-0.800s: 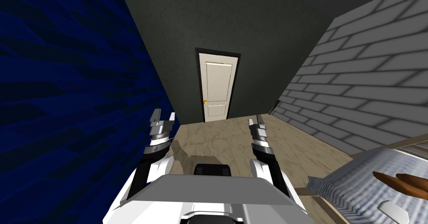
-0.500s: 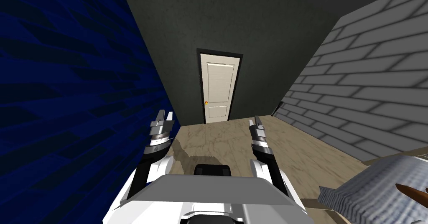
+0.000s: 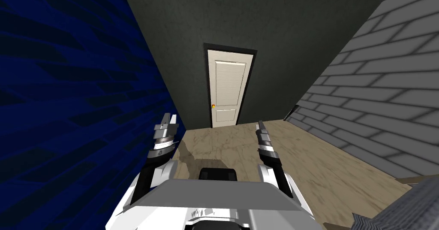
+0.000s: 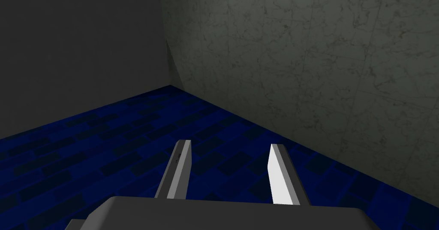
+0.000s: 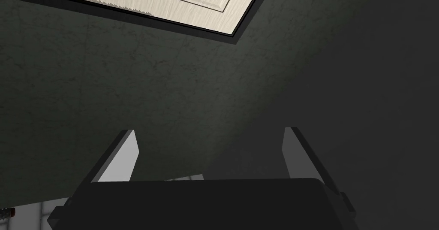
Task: Pull the door open
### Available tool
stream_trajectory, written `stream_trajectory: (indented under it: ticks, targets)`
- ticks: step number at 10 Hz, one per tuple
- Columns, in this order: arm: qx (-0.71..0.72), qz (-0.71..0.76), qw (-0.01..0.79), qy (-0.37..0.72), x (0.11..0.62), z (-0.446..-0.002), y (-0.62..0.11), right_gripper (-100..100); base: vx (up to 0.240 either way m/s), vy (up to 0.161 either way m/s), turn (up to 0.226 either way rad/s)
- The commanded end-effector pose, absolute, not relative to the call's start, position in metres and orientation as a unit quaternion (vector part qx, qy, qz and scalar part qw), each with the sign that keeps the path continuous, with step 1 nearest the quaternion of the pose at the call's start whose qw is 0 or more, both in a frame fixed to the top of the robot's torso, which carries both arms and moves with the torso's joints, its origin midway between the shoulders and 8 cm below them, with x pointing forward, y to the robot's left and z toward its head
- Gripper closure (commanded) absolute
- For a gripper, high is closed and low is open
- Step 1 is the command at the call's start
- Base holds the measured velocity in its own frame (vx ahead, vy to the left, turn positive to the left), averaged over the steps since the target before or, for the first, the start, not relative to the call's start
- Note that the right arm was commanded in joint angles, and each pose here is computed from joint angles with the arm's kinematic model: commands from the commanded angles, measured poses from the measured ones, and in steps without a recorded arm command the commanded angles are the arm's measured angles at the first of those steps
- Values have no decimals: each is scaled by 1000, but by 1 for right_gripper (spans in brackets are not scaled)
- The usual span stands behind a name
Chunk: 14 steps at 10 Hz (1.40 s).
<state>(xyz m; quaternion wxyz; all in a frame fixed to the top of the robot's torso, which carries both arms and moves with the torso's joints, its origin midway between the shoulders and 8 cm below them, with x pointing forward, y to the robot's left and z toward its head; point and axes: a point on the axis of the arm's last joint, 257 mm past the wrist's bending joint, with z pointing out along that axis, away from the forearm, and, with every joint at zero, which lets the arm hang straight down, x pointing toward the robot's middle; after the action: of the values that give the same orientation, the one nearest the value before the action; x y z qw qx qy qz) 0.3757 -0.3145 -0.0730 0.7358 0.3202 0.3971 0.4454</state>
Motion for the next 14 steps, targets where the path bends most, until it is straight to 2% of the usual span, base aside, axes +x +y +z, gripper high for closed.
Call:
stream_trajectory:
  ticks: [1, 14]
  targets:
    - [309, 422, 745, 414, 378, -85, -317, -100, 151, 83, 67]
    - [231, 266, 782, 514, 389, -162, -348, -100, 125, 71, 51]
